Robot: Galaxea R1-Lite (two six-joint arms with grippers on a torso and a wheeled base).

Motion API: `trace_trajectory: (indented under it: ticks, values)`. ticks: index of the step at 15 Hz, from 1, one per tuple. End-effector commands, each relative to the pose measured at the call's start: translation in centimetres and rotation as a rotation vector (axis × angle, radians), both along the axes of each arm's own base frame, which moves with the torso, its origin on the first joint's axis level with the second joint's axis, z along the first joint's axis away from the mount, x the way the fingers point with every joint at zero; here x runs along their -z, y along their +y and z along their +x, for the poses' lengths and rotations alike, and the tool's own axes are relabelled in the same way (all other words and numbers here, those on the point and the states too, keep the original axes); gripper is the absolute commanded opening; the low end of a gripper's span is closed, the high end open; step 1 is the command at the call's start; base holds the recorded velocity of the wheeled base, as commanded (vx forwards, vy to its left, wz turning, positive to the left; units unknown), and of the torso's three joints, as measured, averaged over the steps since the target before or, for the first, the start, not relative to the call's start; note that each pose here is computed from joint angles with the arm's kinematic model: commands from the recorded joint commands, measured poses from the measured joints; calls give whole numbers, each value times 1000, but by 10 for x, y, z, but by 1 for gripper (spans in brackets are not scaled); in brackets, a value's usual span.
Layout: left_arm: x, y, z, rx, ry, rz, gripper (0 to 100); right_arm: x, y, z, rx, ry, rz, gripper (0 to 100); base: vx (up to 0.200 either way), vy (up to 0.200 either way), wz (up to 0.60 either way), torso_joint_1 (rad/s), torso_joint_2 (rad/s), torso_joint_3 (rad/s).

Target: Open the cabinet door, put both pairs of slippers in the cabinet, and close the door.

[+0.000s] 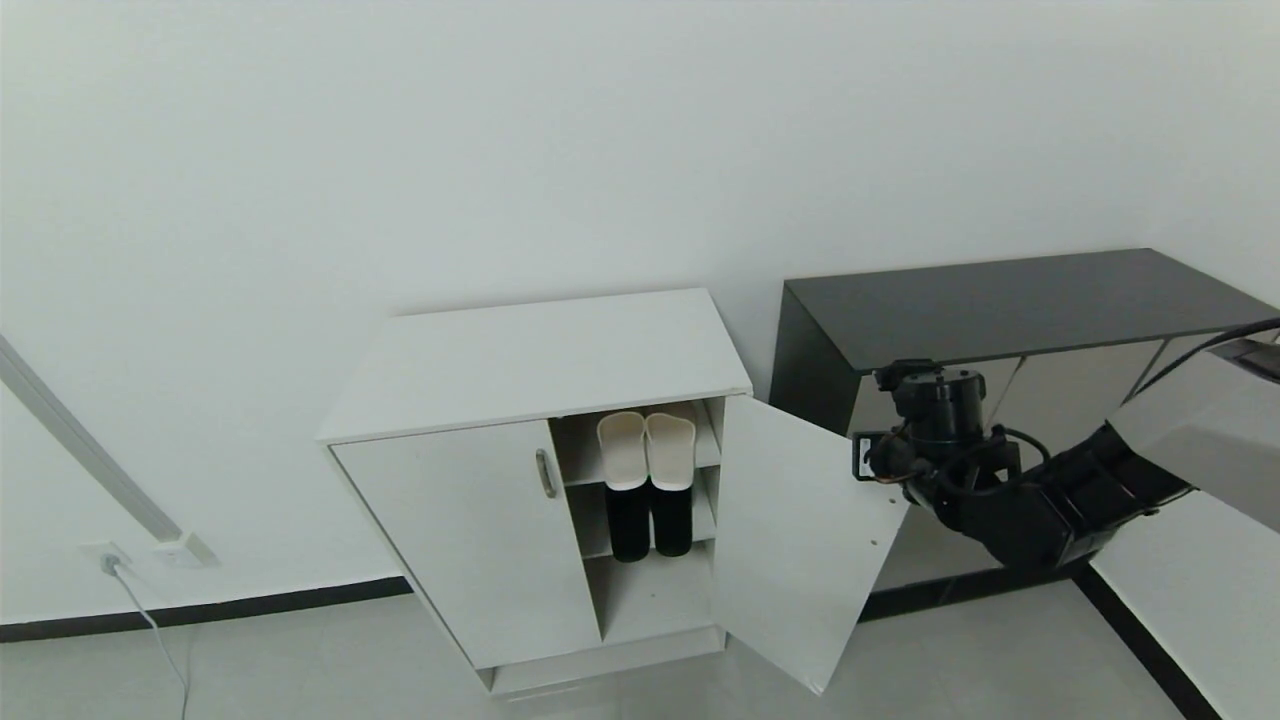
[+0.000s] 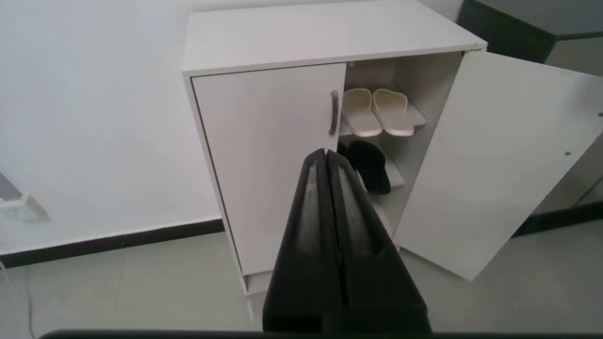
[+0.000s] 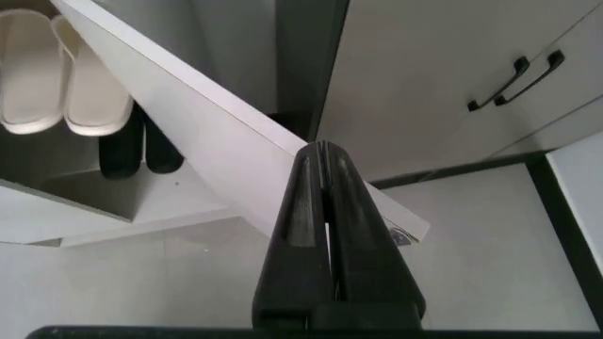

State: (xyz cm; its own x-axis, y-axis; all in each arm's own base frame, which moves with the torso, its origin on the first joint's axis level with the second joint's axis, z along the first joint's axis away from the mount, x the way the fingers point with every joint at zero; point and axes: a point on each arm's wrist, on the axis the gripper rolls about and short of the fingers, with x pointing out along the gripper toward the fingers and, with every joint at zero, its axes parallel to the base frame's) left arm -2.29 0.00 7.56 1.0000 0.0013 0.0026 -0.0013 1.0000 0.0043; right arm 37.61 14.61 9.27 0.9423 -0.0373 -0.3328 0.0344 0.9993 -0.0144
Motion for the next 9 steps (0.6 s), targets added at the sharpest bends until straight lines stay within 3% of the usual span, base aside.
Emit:
trace_trajectory:
  ticks: [1,9]
  values:
    - [0,0,0,0,1,0,0,8,-2,4,4,18,-4,0,0,0,0,0,0,0]
    - [0,0,0,0,1,0,0,24,-13,26,40,-41,17,0,0,0,0,0,0,0]
